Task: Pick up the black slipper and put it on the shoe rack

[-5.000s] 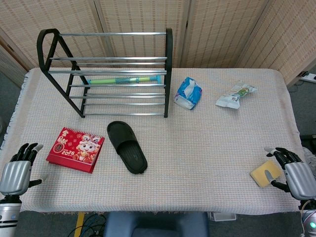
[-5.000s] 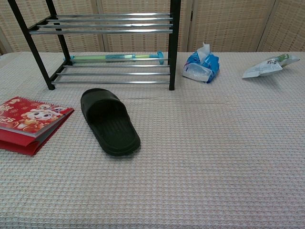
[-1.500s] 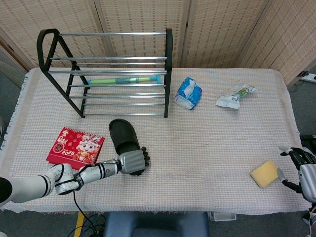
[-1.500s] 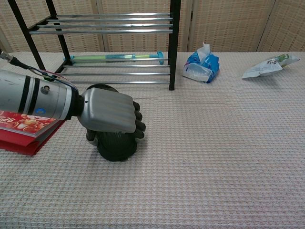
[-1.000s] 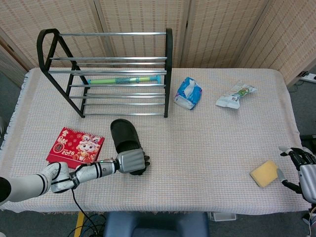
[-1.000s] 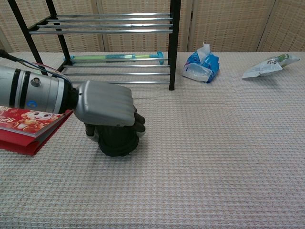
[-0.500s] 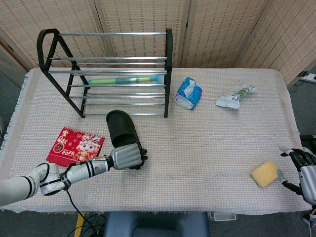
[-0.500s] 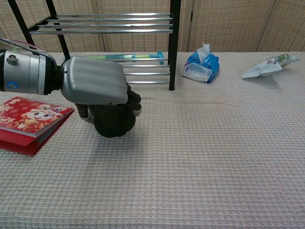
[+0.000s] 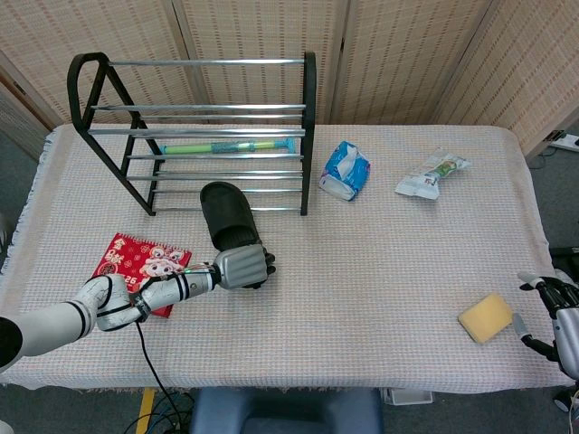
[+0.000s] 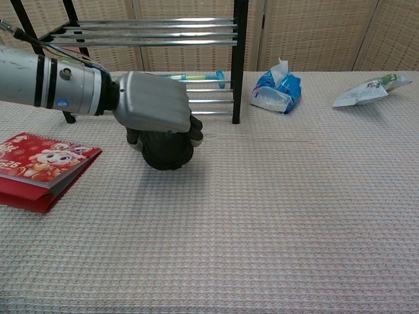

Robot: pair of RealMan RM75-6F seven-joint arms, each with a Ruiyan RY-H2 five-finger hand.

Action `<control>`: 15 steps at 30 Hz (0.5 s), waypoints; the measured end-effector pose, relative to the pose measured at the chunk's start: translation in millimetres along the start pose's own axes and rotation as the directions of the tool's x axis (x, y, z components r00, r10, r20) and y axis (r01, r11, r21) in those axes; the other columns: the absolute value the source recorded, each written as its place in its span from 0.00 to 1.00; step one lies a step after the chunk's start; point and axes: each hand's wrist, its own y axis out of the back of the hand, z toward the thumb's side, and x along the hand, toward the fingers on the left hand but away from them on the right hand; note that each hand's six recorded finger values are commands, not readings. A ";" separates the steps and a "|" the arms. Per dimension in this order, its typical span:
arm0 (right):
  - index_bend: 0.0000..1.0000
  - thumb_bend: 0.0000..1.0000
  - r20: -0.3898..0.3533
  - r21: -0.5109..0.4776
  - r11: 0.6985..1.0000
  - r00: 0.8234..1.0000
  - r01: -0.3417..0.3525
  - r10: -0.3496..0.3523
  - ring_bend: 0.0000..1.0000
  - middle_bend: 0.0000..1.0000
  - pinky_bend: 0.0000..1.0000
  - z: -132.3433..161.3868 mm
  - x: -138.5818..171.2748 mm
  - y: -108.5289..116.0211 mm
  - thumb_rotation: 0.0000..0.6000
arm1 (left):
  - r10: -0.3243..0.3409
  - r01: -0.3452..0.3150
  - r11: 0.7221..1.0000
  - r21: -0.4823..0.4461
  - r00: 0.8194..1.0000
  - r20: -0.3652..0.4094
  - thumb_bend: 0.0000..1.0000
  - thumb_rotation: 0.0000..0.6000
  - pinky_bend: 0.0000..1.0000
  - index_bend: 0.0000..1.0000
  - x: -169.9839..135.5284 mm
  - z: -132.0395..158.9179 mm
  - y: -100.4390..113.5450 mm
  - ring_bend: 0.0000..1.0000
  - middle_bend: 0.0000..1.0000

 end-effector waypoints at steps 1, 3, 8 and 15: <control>0.20 0.38 0.003 0.002 1.000 1.000 -0.002 0.002 0.25 0.35 0.22 -0.6 -0.2 -0.2 1.00 | -0.004 0.004 1.000 0.002 1.000 -0.001 0.19 1.00 0.62 0.65 1.9 -2.0 -1.6 0.53 0.60; 0.20 0.38 0.005 0.006 1.000 1.000 -0.005 0.005 0.25 0.35 0.22 -0.9 -0.6 -0.5 1.00 | -0.013 0.013 1.000 0.003 1.000 -0.005 0.19 1.00 0.62 0.65 5.8 -7.1 -5.0 0.53 0.60; 0.20 0.38 0.007 0.007 1.000 1.000 -0.016 0.016 0.25 0.35 0.22 -0.5 -2.6 -3.2 1.00 | -0.023 0.023 1.000 -0.003 1.000 -0.021 0.19 1.00 0.62 0.65 12.0 -19.7 -10.5 0.53 0.60; 0.20 0.38 0.009 0.003 1.000 1.000 -0.024 0.024 0.25 0.35 0.22 -1.1 -4.9 -6.7 1.00 | -0.036 0.036 0.999 0.007 0.999 -0.037 0.19 1.00 0.62 0.65 15.5 -35.1 -17.4 0.52 0.60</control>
